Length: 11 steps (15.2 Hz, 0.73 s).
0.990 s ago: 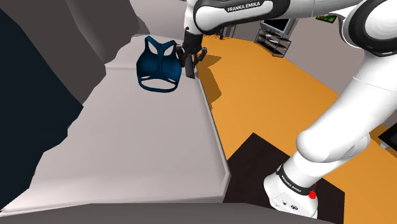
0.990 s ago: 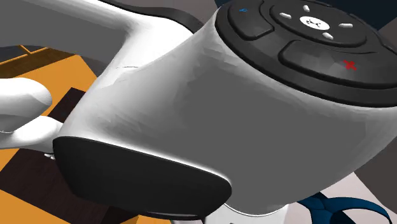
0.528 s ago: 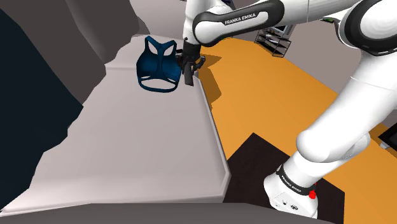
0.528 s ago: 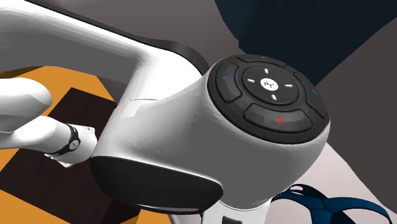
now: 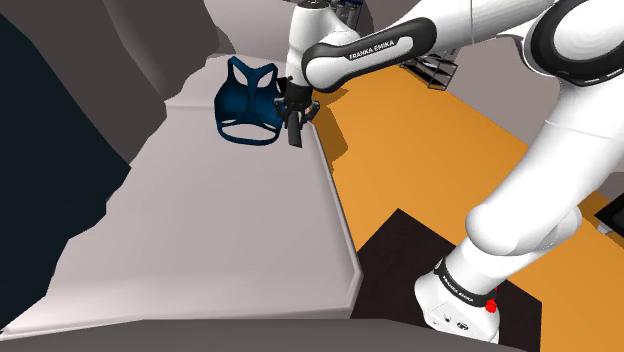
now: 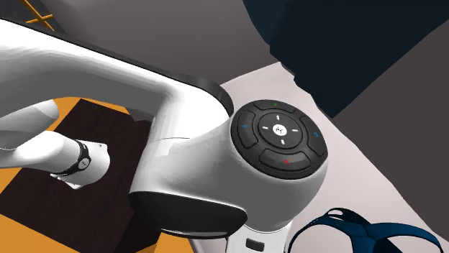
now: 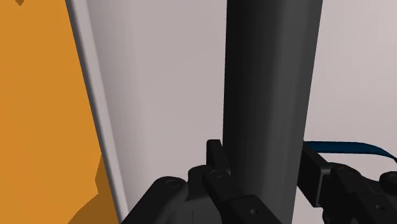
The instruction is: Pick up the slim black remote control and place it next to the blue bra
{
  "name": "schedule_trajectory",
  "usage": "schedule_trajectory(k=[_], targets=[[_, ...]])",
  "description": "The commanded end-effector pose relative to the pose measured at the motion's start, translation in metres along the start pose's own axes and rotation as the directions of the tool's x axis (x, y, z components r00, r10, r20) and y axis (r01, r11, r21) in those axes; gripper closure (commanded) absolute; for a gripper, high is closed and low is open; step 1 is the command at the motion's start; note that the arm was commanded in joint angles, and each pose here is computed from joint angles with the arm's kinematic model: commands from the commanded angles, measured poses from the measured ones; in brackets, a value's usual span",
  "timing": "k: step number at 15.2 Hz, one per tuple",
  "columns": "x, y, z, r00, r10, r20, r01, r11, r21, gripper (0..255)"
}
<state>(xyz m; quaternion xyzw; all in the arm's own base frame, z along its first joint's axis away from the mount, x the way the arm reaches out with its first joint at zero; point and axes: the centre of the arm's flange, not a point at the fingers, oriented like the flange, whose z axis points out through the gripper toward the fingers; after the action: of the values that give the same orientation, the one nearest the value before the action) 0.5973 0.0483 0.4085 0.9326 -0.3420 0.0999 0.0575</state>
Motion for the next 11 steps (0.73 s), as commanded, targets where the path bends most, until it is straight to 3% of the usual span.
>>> schedule_trajectory(k=[1, 11], targets=[[-0.002, -0.001, 0.010, 1.000, 0.000, 0.000, 0.000, 1.000, 0.000, 255], [-0.014, -0.003, 0.062, 1.000, 0.000, 0.000, 0.000, 1.000, 0.000, 255]])
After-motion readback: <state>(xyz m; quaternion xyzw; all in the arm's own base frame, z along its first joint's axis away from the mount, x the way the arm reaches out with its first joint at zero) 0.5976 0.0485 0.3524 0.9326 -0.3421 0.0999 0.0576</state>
